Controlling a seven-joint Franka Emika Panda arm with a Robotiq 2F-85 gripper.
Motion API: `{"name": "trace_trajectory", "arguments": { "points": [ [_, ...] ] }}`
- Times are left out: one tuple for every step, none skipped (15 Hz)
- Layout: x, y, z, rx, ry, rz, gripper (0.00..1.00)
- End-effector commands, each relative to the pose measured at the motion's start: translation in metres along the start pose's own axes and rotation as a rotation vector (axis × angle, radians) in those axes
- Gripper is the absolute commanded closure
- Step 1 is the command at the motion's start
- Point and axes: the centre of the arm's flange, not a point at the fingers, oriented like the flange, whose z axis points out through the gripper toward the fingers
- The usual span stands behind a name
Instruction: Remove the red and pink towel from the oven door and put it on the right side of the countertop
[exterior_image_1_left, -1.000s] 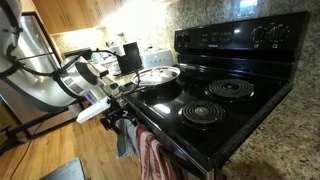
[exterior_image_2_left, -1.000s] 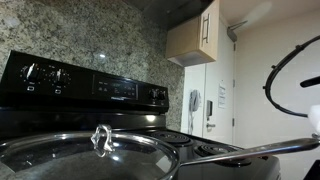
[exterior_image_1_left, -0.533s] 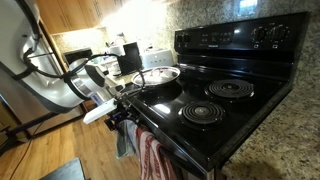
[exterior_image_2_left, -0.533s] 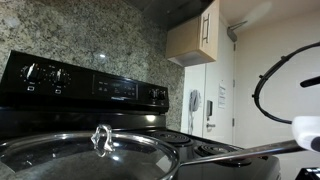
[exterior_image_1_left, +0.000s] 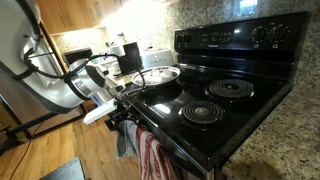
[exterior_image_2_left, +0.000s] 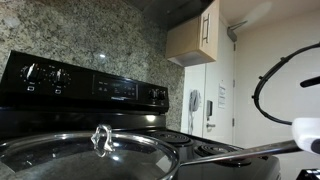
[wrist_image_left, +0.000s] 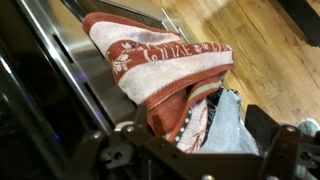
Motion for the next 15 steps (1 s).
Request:
{"name": "trace_trajectory", "arguments": {
  "points": [
    [0.006,0.008,0.020,-0.002,0.009,0.000,0.00],
    [0.006,0.010,0.023,-0.004,0.004,-0.001,0.00],
    [0.007,0.013,0.027,-0.006,0.002,-0.009,0.00],
    [0.009,0.016,0.031,-0.006,-0.006,-0.008,0.00],
    [0.011,0.020,0.033,-0.008,-0.008,0.001,0.00],
    [0.012,0.021,0.036,-0.016,-0.008,0.000,0.00],
    [0.014,0.024,0.038,-0.013,-0.015,-0.004,0.00],
    [0.015,0.024,0.040,-0.015,-0.017,0.003,0.00],
    [0.007,0.020,0.032,-0.006,-0.028,-0.004,0.00],
    [0.008,0.021,0.034,-0.004,-0.031,-0.003,0.00],
    [0.008,0.021,0.035,-0.003,-0.033,-0.003,0.00],
    [0.008,0.020,0.035,-0.003,-0.033,-0.004,0.00],
    [0.008,0.020,0.035,-0.003,-0.033,-0.005,0.00],
    [0.008,0.020,0.035,-0.003,-0.032,-0.005,0.00],
    [0.008,0.019,0.035,-0.003,-0.032,-0.006,0.00]
  ]
}}
